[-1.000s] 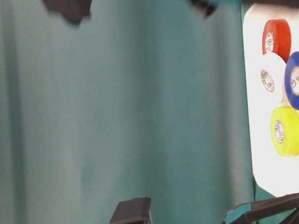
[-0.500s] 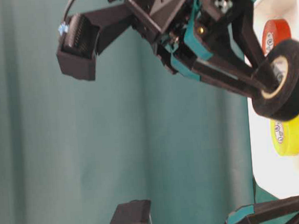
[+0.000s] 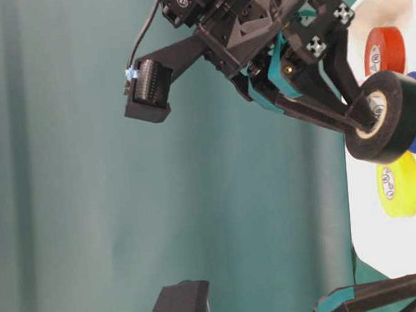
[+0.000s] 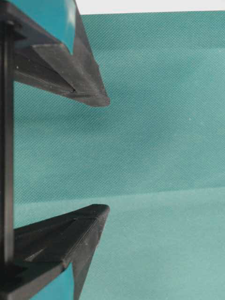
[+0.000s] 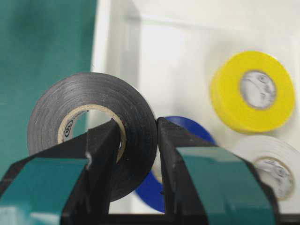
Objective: Put the tape alternately from left to right into the white case.
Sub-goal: 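Lift the black roll and carry it into the tray's lower right corner, then release the black roll in the tray and withdraw the right gripper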
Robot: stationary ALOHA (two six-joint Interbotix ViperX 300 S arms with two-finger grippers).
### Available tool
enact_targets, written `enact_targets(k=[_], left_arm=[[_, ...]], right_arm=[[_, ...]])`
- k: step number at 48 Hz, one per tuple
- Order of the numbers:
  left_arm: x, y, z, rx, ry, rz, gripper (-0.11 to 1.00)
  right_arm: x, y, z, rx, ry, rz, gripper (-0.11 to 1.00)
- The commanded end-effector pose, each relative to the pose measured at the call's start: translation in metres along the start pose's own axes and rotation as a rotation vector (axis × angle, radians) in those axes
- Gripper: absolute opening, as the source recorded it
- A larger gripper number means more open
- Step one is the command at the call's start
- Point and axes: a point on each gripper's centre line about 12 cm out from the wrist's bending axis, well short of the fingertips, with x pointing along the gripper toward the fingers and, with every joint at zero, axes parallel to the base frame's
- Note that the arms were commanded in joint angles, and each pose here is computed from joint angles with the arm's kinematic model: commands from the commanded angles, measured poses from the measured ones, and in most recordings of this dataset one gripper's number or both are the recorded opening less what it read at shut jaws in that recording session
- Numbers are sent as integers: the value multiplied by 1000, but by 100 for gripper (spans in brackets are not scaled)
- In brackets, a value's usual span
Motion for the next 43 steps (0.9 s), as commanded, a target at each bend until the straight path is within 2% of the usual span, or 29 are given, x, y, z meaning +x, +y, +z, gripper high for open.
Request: enact_targets(k=[1,17,27,43], left_arm=[[-3,-2,9,0,-34,-5,84],[-3,-2,9,0,-34,-5,84],[-3,-2,9,2,-35,-5,84],[-3,-2,9,2,-32,-5,84]], right_arm=[[-4,-12,9,15,-29,-23,23],[-7,-25,-3,37,1,-54,23],[-21,-28,-13,41,46,-91,23],[-39,-33,-30,57,64,-114,23]])
